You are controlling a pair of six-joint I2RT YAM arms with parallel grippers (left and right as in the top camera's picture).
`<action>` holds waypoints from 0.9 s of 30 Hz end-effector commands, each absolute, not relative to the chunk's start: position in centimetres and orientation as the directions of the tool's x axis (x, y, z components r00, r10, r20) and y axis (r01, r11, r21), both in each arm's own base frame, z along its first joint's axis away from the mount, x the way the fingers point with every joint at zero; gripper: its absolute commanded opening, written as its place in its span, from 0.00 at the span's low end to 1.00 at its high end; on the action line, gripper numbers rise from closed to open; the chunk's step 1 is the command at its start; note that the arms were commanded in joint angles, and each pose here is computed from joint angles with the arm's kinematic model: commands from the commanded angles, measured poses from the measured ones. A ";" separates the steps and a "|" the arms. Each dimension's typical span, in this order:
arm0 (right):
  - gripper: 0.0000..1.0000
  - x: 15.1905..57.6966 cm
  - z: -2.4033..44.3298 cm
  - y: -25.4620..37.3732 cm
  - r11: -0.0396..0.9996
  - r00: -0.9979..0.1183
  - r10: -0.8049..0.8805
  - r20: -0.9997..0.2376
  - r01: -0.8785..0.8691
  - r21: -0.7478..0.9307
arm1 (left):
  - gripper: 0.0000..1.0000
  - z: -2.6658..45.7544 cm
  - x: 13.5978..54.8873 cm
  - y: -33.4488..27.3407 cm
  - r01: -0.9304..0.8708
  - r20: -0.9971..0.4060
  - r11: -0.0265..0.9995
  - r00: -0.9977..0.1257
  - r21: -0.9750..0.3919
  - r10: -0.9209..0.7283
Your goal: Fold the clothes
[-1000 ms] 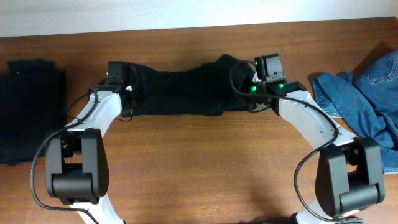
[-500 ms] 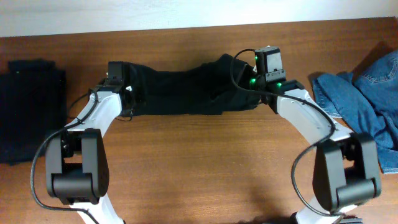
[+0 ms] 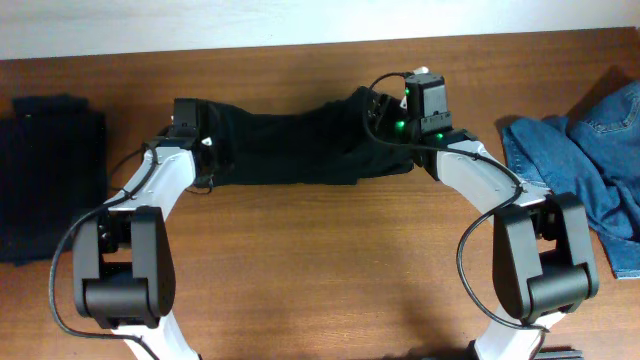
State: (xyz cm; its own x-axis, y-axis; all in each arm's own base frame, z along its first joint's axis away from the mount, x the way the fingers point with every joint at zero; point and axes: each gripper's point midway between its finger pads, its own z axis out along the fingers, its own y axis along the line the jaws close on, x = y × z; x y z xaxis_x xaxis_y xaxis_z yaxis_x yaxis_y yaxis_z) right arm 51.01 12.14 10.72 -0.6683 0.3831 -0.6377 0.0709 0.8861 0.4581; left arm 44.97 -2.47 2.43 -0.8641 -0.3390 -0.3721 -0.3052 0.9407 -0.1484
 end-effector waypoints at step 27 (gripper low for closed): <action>0.04 44.5 4.2 12.3 0.967 -0.876 -0.056 -0.479 -0.167 0.193 | 0.56 9.6 41.7 -6.9 -0.161 -0.233 0.976 -0.953 -0.144 -0.192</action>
